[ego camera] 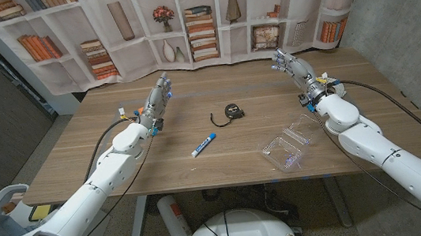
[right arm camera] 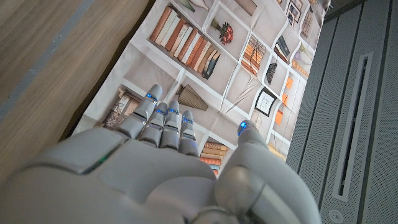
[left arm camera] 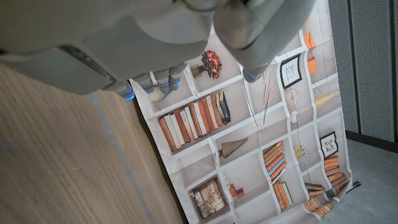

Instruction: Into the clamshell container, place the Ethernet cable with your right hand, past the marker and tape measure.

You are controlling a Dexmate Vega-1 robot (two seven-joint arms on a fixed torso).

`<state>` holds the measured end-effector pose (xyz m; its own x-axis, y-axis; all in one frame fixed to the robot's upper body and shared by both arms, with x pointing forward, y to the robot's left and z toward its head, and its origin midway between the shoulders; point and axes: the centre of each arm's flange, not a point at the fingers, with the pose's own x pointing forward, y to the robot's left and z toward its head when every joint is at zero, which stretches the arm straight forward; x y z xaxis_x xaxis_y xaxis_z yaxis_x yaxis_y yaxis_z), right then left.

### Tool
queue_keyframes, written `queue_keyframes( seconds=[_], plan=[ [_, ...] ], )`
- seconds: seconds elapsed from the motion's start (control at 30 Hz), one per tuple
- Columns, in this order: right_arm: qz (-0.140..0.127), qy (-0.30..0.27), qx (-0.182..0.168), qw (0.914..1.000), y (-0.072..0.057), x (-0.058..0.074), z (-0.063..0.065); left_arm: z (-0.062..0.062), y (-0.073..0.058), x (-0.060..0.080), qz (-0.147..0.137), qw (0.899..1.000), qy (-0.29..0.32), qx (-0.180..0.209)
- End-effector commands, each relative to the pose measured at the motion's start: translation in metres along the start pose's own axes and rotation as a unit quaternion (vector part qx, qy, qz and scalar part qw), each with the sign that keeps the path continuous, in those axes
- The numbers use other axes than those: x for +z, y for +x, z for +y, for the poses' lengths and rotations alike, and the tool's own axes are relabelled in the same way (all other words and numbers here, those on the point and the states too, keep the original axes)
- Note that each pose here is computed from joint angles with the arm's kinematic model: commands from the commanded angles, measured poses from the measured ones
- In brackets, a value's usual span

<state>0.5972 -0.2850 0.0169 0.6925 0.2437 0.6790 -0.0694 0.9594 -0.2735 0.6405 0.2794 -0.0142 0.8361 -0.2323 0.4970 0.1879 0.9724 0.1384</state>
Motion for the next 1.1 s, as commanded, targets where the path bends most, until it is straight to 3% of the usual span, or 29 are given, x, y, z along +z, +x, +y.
queue_keyframes(
  seconds=[0.03,1.1],
  plan=[
    [-0.003,-0.05,-0.011,0.9987,-0.007,0.006,-0.002,-0.001,-0.004,-0.001,0.0,1.0,0.004,-0.003],
    [0.016,-0.137,-0.026,0.99,-0.015,0.018,-0.021,-0.002,-0.015,0.0,-0.009,1.0,0.006,0.004]
  ],
)
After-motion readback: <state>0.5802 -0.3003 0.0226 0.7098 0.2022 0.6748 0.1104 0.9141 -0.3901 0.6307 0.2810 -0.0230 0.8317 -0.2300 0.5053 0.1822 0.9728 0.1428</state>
